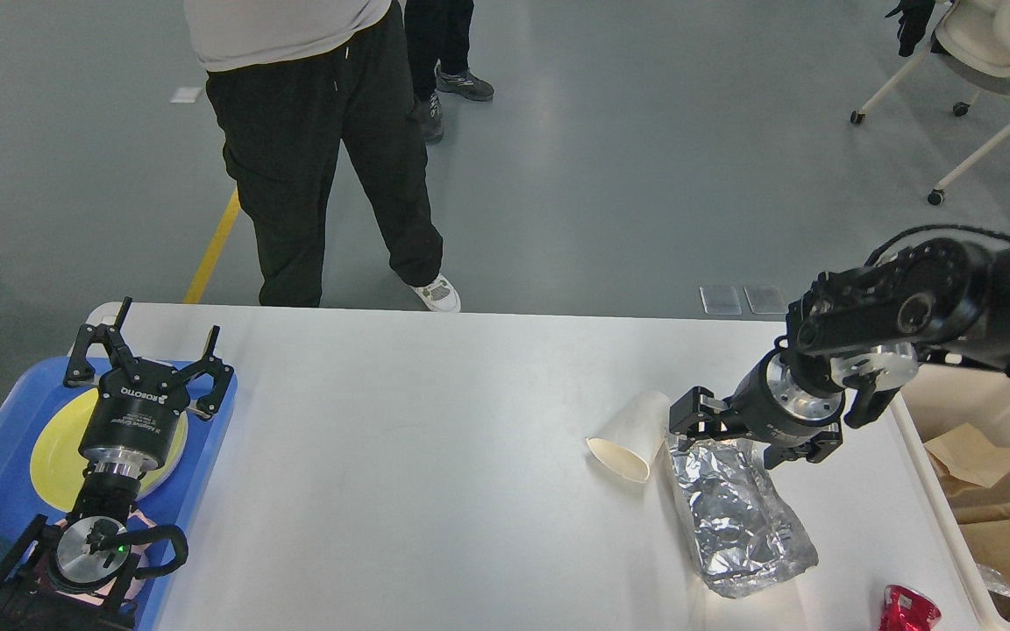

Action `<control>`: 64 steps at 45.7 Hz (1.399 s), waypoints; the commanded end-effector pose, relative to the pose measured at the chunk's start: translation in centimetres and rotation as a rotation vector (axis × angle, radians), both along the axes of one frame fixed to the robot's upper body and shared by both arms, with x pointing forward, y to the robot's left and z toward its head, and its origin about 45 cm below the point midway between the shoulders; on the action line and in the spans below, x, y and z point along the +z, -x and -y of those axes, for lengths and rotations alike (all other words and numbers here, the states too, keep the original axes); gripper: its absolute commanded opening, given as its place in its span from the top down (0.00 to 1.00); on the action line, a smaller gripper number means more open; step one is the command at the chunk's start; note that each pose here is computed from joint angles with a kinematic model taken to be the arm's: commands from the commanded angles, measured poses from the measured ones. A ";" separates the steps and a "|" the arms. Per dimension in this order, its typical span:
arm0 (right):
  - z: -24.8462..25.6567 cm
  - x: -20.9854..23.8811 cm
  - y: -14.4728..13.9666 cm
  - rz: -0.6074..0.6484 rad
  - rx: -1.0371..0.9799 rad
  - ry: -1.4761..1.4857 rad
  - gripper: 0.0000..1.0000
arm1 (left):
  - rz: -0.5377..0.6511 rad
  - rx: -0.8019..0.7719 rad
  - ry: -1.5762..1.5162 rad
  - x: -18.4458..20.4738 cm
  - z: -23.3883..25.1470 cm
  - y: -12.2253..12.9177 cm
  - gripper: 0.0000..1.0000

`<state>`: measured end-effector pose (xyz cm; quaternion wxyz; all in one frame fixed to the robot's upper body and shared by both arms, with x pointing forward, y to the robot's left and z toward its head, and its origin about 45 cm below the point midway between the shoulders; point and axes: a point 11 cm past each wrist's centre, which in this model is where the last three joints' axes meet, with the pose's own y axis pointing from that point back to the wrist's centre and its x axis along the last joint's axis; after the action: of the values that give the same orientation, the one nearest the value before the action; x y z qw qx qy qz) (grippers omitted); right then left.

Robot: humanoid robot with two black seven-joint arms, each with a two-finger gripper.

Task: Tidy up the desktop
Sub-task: 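Move the right gripper over the foil wrapper and lower it, then close the right gripper on the foil wrapper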

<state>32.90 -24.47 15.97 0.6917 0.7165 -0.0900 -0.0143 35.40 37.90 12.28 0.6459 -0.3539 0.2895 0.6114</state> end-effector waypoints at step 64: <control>-1.5 -10.0 1.7 0.089 0.049 0.045 1.00 | 0.001 -0.001 0.000 0.0 0.0 0.0 0.04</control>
<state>31.13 -23.18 6.02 0.7050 0.7014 -0.0988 0.0339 35.41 37.88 12.31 0.6462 -0.3540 0.2894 0.6111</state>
